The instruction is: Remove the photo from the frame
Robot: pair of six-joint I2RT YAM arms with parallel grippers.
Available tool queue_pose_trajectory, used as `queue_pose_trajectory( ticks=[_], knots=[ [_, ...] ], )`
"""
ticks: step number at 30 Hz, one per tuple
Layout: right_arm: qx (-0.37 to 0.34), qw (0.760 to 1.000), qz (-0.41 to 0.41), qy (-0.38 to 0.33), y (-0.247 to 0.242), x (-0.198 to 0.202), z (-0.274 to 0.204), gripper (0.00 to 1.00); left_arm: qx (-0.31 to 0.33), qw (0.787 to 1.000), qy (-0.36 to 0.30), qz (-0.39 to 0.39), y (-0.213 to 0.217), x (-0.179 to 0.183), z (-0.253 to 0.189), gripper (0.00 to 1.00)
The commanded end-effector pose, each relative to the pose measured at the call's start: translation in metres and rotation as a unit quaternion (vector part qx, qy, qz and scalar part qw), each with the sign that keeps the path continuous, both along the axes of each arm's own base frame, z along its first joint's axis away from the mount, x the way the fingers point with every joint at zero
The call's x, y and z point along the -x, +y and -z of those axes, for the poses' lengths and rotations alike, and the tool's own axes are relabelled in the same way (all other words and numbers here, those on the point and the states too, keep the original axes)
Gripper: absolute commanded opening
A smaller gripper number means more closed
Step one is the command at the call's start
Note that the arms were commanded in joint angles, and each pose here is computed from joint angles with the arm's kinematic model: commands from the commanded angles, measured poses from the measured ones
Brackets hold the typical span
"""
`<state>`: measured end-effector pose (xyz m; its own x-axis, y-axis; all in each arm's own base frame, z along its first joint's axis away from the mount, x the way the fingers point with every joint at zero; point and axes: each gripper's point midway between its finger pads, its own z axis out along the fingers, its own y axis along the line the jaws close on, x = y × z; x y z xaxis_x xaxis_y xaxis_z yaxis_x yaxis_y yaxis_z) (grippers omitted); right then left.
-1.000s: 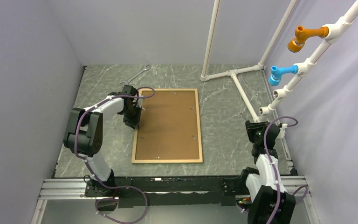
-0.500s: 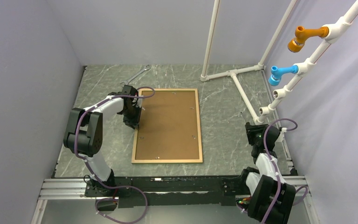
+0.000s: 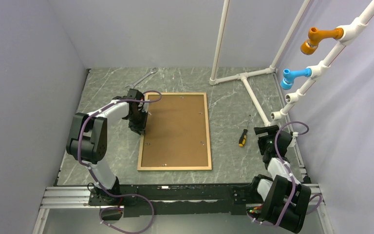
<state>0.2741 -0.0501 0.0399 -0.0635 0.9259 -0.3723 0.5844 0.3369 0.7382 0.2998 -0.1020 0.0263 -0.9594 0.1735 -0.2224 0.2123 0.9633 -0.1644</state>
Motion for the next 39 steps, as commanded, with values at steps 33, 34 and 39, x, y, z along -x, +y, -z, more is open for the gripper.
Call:
queue_pose_trajectory(
  ticks=[33, 34, 39],
  knots=[
    [0.217, 0.9, -0.359, 0.117, 0.197, -0.105, -0.019, 0.77, 0.027, 0.999, -0.012, 0.039, -0.01, -0.001, -0.016, 0.0],
    [0.217, 0.902, -0.356, 0.11, 0.197, -0.105, -0.019, 0.78, 0.027, 0.999, -0.011, 0.039, -0.01, -0.001, -0.016, 0.0],
    [0.204, 0.879, -0.417, 0.112, 0.217, -0.111, -0.005, 0.79, 0.031, 0.999, -0.008, 0.04, -0.012, -0.003, -0.015, 0.0]
  ],
)
